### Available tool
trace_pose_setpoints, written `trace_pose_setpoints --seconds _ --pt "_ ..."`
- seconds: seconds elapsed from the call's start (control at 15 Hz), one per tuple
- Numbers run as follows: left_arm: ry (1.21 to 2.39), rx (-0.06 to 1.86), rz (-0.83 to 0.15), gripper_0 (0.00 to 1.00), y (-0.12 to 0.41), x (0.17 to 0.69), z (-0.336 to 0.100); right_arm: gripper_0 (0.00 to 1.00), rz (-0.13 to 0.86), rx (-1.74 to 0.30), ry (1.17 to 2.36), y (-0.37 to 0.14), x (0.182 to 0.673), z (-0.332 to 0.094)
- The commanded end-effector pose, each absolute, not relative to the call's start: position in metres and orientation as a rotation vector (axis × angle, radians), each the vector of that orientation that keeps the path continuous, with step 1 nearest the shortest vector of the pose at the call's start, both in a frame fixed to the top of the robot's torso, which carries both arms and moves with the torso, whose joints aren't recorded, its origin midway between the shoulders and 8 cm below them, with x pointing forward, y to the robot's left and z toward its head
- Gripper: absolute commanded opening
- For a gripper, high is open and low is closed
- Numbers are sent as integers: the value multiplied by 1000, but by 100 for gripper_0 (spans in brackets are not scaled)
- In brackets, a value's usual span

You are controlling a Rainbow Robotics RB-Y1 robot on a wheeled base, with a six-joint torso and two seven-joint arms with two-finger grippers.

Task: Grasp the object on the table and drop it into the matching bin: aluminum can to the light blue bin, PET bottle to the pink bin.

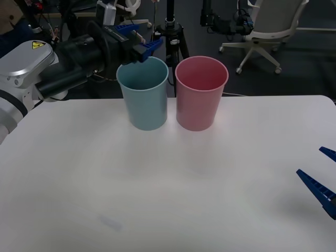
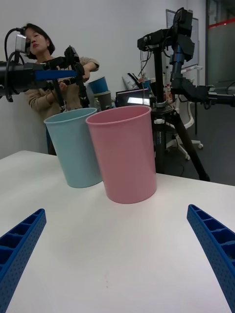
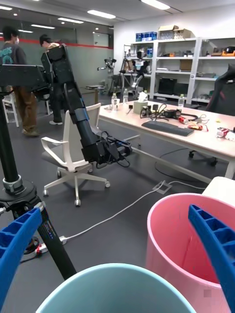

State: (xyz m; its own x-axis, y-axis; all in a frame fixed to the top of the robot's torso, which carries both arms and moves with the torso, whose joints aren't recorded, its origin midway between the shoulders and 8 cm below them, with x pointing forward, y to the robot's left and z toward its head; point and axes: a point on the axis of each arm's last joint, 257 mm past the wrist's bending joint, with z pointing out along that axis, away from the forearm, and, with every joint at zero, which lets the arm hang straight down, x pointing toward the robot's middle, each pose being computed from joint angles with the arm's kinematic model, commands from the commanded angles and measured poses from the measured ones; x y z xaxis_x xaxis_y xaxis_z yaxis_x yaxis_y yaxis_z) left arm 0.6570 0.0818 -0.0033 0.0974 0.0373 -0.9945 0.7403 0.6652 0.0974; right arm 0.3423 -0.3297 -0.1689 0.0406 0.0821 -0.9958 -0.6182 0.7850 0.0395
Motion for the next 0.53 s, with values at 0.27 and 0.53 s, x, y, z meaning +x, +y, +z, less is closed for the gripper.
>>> trace_pose_setpoints --seconds 0.27,0.53 --pt "1391 724 -599 100 79 654 -5 100 567 -465 1441 -330 342 -169" --pt "1374 752 -620 100 80 647 -1 100 567 -465 1441 -330 342 -169"
